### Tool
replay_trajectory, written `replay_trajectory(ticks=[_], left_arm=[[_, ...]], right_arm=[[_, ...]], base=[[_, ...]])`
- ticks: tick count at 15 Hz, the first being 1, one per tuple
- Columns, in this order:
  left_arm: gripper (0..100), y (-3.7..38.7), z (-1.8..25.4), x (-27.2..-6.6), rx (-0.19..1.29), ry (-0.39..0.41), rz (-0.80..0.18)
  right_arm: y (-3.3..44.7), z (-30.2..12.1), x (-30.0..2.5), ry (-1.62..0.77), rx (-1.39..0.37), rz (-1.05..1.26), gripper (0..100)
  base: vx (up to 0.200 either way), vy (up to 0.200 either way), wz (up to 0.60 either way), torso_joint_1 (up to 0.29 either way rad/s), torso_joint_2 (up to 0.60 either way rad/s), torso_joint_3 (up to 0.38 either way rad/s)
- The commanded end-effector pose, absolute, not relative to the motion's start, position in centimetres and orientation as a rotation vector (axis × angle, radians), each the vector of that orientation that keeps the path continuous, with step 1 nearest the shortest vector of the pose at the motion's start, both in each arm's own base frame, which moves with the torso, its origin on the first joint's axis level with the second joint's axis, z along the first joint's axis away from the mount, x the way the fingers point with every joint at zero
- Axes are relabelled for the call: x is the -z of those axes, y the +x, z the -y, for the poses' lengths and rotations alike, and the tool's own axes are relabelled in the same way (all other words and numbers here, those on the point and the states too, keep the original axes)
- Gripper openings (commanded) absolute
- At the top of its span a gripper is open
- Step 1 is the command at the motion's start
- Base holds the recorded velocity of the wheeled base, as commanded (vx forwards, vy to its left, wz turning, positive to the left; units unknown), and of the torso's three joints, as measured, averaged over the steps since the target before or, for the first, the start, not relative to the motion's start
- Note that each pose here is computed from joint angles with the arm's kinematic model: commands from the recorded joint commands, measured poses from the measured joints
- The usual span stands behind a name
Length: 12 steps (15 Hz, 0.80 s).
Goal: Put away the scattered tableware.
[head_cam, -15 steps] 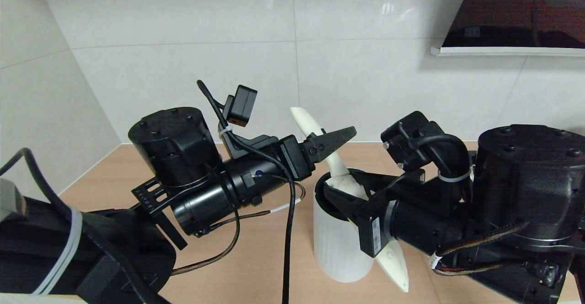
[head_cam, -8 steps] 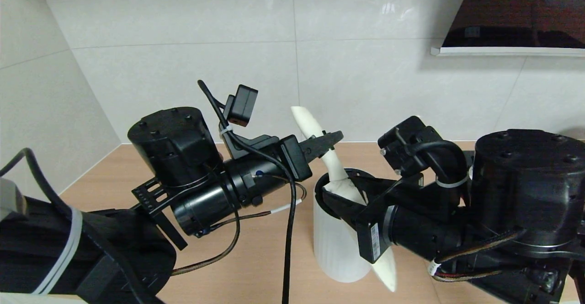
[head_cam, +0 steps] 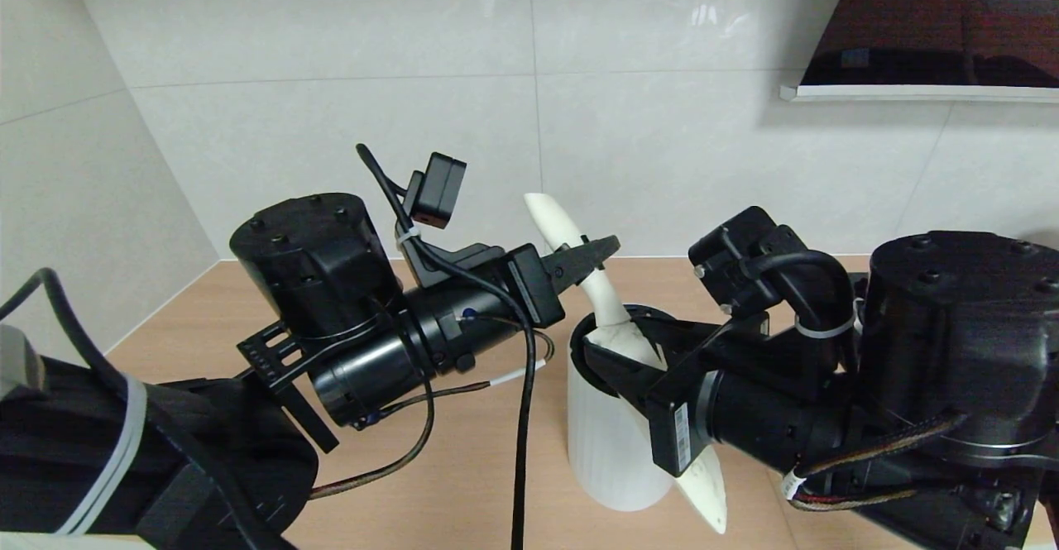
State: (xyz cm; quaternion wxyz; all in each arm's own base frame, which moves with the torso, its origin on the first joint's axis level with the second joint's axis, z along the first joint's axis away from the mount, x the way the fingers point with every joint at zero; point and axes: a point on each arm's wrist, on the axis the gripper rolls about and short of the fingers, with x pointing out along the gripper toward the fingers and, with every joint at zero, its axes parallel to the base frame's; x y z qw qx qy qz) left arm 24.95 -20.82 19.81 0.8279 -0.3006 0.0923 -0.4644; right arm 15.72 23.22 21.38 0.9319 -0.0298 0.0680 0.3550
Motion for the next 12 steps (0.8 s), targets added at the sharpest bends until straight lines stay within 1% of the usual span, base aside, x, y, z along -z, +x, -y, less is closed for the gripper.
replay_trajectory(ticks=[1,2,3,4,7,10,12], left_arm=[[0,24.9,20.8,-20.0,0.988,-0.639,-0.191],[0,24.9,20.8,-20.0,0.988,-0.641,-0.192],[0,24.9,20.8,-20.0,0.988,-0.640,-0.189],[0,24.8,20.7,-20.2,0.990,-0.644,-0.175],[0,24.6,20.6,-21.0,1.018,-0.654,-0.090],[0,23.7,19.8,-22.9,1.039,-0.659,-0.013],[0,23.3,19.1,-23.8,1.034,-0.607,0.053]], right_arm=[[15.7,-23.2,-21.4,-0.060,-0.725,-0.137,0],[15.7,-23.2,-21.4,-0.060,-0.725,-0.137,0],[15.7,-23.2,-21.4,-0.060,-0.725,-0.137,100],[15.7,-23.2,-21.4,-0.058,-0.726,-0.135,100],[15.3,-22.5,-22.5,-0.035,-0.725,-0.102,100],[14.7,-19.7,-25.1,0.000,-0.687,-0.011,100],[14.7,-18.4,-26.1,0.002,-0.652,0.030,100]], base=[[0.000,0.000,0.00,0.000,0.00,0.000],[0.000,0.000,0.00,0.000,0.00,0.000],[0.000,0.000,0.00,0.000,0.00,0.000],[0.000,0.000,0.00,0.000,0.00,0.000],[0.000,0.000,0.00,0.000,0.00,0.000],[0.000,0.000,0.00,0.000,0.00,0.000],[0.000,0.000,0.00,0.000,0.00,0.000]])
